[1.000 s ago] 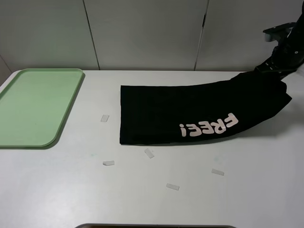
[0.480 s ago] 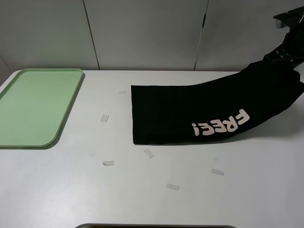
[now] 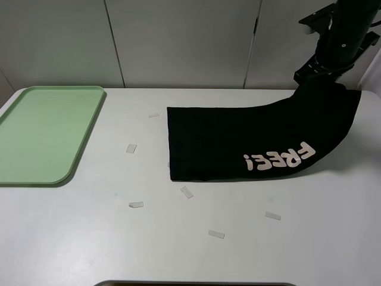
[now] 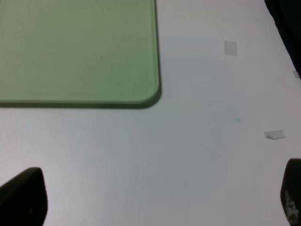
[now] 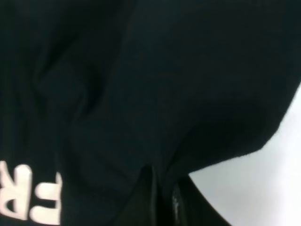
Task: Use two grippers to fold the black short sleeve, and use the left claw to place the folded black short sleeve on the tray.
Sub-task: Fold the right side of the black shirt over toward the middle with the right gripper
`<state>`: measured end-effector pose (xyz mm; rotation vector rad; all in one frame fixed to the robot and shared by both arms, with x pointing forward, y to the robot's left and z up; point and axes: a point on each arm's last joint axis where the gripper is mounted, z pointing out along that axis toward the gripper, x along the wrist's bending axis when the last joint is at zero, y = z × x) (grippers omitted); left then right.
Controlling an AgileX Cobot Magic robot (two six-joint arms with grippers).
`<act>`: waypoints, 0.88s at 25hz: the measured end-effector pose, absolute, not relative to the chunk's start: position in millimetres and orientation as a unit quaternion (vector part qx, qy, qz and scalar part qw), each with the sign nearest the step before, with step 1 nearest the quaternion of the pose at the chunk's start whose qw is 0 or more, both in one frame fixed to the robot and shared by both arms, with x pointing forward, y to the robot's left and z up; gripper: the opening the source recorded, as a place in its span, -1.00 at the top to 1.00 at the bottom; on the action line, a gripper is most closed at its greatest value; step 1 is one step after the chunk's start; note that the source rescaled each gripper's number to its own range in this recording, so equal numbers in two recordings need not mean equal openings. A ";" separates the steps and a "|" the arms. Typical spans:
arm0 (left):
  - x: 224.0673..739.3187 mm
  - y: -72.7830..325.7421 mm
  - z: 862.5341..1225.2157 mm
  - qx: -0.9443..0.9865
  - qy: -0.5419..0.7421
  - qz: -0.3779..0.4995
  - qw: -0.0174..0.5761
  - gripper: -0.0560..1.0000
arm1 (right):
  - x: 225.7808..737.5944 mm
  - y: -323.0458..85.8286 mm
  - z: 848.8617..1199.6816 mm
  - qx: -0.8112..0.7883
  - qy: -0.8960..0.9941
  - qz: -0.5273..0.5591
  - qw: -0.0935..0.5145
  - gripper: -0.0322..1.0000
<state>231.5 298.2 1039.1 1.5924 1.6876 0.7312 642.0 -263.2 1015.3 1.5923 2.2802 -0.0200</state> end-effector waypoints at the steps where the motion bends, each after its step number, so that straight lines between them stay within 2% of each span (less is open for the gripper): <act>1: 231.5 298.2 1039.1 0.614 0.651 0.282 0.347 -1.00 | 641.2 -258.6 1014.2 0.561 0.809 -0.012 0.178 0.94; 12: 231.5 298.2 1039.1 0.614 0.651 0.282 0.347 -1.00 | 616.6 -218.6 952.2 0.557 0.817 -0.025 0.143 0.94; 22: 231.5 298.2 1039.1 0.614 0.651 0.282 0.347 -1.00 | 606.8 -180.1 939.2 0.536 0.831 0.004 0.150 0.94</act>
